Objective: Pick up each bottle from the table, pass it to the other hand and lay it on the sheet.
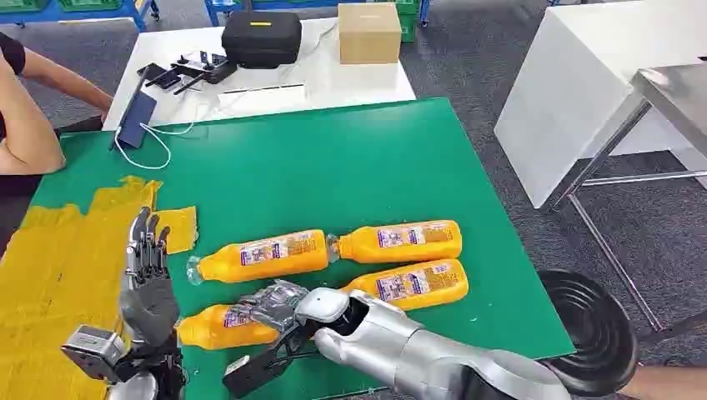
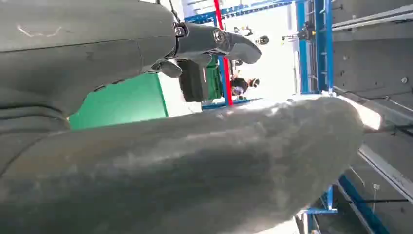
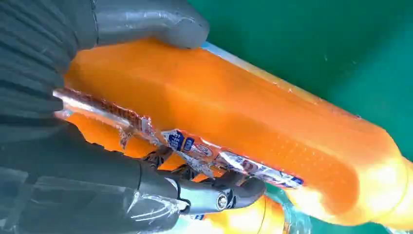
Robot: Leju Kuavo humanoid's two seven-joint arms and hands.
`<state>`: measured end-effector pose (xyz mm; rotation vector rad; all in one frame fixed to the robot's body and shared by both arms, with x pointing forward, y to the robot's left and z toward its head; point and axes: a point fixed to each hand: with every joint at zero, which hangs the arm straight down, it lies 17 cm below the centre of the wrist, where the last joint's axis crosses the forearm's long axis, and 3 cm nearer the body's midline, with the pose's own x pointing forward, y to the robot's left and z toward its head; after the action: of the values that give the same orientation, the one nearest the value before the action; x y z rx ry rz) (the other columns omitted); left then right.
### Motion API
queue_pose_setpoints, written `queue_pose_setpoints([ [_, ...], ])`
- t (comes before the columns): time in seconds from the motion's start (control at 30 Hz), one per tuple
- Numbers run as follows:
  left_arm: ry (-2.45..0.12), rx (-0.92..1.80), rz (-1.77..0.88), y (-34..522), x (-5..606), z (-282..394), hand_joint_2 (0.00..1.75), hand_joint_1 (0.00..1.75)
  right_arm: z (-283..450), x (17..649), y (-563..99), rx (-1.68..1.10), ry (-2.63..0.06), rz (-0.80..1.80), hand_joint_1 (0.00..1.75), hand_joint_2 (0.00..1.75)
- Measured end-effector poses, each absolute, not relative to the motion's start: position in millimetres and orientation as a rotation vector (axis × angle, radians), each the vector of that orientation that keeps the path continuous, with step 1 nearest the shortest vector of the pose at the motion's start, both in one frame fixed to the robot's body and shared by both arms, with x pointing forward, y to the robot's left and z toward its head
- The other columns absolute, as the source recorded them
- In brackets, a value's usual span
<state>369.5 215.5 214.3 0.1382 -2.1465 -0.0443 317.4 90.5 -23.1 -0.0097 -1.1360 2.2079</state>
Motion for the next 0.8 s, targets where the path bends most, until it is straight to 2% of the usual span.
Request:
queue_pose_setpoints([
  [0.8,-2.129,0.123,-0.029,215.0,379.0,211.1,0.0,0.0,-33.6,329.4,80.8,-0.133,-1.073,2.42,1.75,1.75],
])
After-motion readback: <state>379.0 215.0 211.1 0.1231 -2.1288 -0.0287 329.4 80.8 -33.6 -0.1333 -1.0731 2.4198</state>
